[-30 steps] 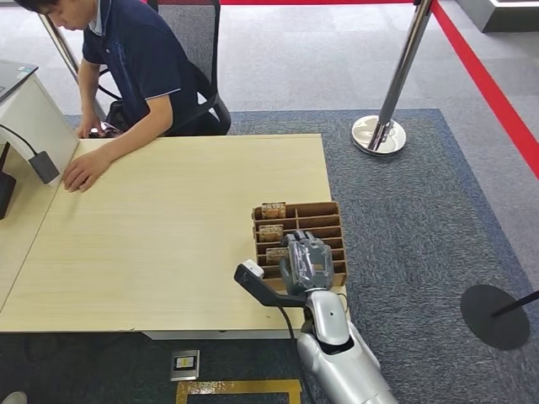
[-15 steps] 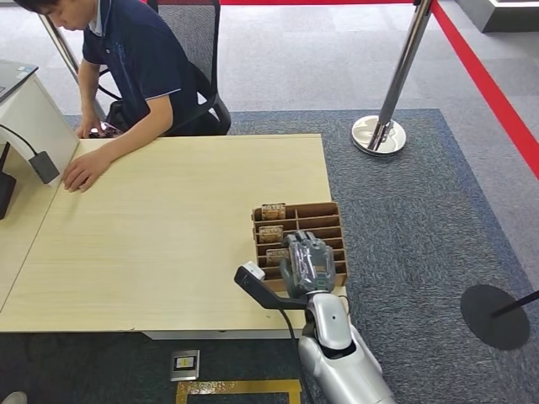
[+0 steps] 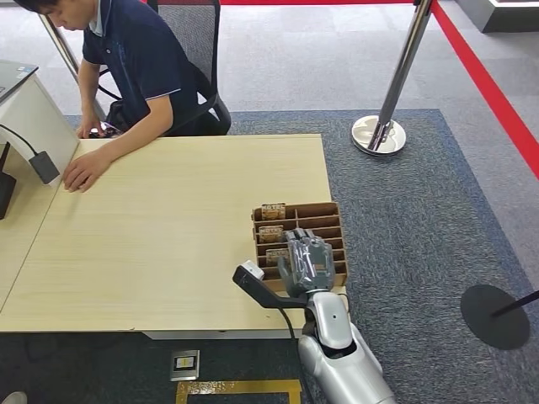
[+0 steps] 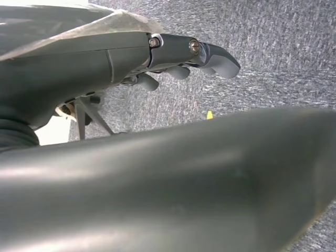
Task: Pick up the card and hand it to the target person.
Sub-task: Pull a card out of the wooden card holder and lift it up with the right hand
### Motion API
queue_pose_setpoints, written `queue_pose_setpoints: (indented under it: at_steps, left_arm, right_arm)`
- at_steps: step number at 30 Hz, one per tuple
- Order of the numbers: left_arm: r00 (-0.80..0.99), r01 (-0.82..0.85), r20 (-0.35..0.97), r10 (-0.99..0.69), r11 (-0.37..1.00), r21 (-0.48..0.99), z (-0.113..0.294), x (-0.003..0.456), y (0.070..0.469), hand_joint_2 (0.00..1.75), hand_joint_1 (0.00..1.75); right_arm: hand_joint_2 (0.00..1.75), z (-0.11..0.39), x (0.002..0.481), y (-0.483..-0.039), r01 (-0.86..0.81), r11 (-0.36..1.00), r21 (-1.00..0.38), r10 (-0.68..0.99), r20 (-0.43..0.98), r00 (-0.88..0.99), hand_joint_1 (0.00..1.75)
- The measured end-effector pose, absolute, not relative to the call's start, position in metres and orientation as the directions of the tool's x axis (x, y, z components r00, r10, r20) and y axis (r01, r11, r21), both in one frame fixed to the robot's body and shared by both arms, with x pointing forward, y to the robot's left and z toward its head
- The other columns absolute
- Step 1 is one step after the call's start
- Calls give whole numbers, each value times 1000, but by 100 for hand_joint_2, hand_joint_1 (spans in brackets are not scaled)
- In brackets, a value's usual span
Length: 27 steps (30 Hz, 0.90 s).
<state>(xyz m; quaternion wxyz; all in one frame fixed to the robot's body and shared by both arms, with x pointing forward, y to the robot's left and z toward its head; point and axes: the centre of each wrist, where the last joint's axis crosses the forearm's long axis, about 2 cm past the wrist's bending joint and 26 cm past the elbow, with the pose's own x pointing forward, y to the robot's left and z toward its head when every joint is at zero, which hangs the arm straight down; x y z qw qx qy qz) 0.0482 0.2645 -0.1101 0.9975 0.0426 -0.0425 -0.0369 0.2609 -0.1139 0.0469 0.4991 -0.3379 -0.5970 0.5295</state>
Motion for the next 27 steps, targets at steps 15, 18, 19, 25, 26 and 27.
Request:
queue_pose_setpoints:
  at_steps: [15,18,19,25,26,27]
  left_arm:
    - [994,71,82,-78,994,89,-110,48,265,0,0]
    - [994,72,81,-79,993,89,-110,48,265,0,0]
    - [994,72,81,-79,993,89,-110,48,265,0,0]
    - [993,76,80,-83,993,89,-110,48,265,0,0]
    - [993,76,80,-83,993,89,-110,48,265,0,0]
    - [993,77,80,-84,993,90,-110,48,265,0,0]
  right_arm:
    - [175,47,261,-114,-132,221,-966,929,249,-273,86]
    - [175,47,261,-114,-133,221,-966,929,250,-272,86]
    - [175,47,261,-114,-134,221,-966,930,250,-271,86]
    - [175,46,262,-113,-150,215,-965,931,249,-268,83]
    - [175,46,263,-113,-152,214,-965,931,248,-268,82]
    - [175,46,263,-112,-153,213,-965,931,248,-268,82]
